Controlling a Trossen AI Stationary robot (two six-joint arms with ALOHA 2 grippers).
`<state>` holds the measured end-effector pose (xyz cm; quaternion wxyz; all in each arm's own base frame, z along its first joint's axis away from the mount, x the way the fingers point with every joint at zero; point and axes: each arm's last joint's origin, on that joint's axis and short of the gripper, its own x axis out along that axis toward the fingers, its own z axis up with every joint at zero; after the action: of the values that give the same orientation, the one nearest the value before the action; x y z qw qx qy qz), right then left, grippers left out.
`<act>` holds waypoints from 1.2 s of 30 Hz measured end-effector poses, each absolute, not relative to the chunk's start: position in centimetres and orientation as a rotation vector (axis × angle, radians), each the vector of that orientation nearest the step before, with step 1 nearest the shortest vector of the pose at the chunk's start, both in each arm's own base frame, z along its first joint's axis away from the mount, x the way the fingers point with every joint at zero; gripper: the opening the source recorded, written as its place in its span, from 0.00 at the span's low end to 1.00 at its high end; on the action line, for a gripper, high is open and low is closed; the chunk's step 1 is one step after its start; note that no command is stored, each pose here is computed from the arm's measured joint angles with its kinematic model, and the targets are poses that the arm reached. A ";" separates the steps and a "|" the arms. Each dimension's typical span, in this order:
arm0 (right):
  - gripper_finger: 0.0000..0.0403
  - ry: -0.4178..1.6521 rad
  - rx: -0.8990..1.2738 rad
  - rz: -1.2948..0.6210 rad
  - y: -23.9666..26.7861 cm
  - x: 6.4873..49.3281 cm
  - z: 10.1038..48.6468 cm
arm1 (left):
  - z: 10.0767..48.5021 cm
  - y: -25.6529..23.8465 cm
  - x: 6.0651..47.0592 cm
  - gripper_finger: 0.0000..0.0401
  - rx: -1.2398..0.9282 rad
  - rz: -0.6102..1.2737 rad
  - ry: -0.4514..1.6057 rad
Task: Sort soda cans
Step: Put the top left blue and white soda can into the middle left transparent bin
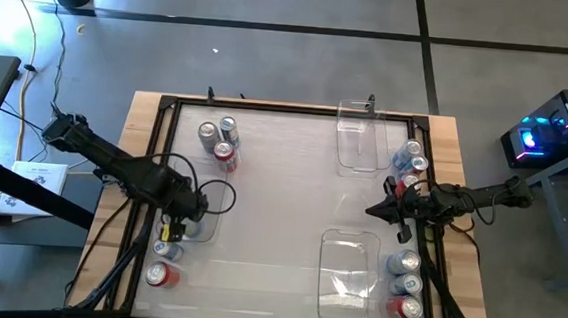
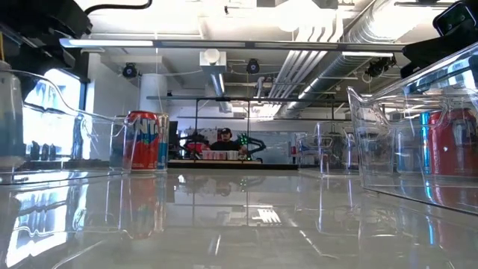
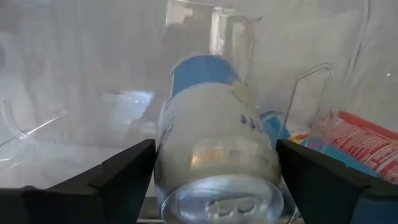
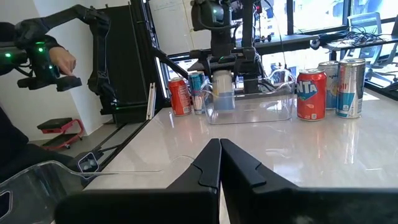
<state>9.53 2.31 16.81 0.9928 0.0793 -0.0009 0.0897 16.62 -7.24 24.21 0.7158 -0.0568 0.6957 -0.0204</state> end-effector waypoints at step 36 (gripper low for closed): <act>0.00 -0.002 0.159 0.180 2.3 9.5 16.8 | 24.2 -7.4 16.9 0.82 -0.056 -0.115 1.502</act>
<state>9.53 2.31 16.80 0.9928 0.0794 -0.0009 0.0899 16.93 -7.35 24.21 0.7290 -0.0254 0.6821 -0.0521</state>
